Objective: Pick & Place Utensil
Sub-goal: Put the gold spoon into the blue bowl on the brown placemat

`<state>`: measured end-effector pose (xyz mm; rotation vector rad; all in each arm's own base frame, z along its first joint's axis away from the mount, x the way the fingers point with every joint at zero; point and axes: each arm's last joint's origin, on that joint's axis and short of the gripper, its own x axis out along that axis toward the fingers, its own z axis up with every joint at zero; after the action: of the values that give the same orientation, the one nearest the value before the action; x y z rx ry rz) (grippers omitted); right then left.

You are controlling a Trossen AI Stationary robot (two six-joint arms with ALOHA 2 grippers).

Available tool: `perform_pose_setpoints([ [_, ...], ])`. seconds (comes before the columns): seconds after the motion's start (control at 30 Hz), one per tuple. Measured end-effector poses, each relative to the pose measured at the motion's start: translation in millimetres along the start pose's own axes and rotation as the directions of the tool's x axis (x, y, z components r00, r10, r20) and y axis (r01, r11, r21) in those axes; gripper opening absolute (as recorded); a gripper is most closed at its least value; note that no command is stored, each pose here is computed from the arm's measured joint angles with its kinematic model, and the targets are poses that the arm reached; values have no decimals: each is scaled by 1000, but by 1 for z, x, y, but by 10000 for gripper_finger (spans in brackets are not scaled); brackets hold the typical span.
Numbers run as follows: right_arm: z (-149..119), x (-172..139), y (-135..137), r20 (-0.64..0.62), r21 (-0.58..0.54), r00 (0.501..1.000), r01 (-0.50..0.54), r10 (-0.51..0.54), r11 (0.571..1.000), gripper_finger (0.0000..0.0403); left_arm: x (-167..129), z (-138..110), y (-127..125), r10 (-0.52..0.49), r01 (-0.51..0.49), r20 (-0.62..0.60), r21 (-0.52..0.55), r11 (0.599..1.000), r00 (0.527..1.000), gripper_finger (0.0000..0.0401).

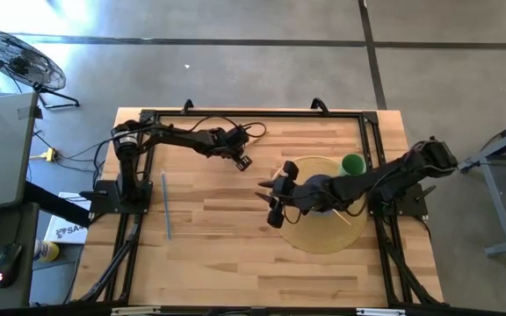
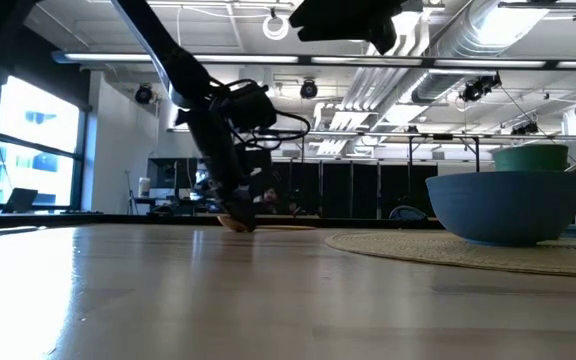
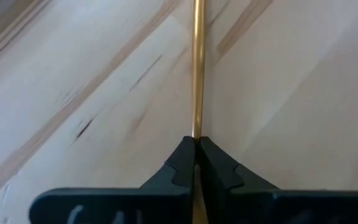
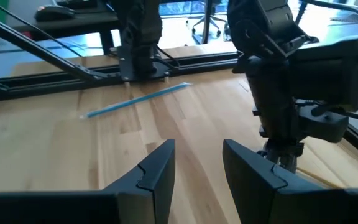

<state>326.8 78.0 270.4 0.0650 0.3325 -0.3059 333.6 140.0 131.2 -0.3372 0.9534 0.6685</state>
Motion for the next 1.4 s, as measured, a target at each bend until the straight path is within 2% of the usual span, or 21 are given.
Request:
perform_pose_setpoints([
  [0.2, -4, -2, 2, -21, 31, 1000, 23, -23, 999, 129, -12, -9, -17, 107, -107, 7, 47, 993, 994, 2],
  [0.47, -13, -2, -2, -102, 67, 992, 77, -70, 995, 128, -34, -23, -30, 157, -159, 41, 55, 986, 987, 1],
  [0.57, -14, -2, -3, -109, 67, 992, 77, -69, 995, 128, -38, -38, -27, 153, -155, 55, 27, 988, 987, 1],
  [0.67, -14, -2, -3, -116, 64, 991, 79, -71, 995, 128, -44, -54, -24, 121, -119, 110, -24, 993, 987, 1],
  [0.77, -14, -2, -4, -106, 107, 989, 114, -102, 988, 128, -49, -71, -20, 89, -78, 187, -67, 995, 978, 1],
  [0.87, -13, -1, -7, -90, 144, 983, 169, -157, 975, 128, -58, -86, -18, 71, -42, 285, -105, 994, 956, 1],
  [1.07, -15, 7, -14, -87, 226, 974, 222, -208, 948, 128, -77, -112, -21, 100, -51, 427, -127, 991, 899, 1],
  [1.23, -27, 34, -19, -58, 367, 950, 305, -306, 879, 128, -90, -127, -34, 141, -103, 489, -103, 989, 861, 1],
  [1.3, -33, 49, -19, -32, 412, 949, 299, -314, 861, 128, -94, -131, -41, 151, -118, 517, -97, 988, 843, 1],
  [1.4, -40, 68, -18, 3, 433, 969, 220, -246, 874, 128, -100, -138, -49, 165, -142, 546, -85, 986, 821, 1],
])
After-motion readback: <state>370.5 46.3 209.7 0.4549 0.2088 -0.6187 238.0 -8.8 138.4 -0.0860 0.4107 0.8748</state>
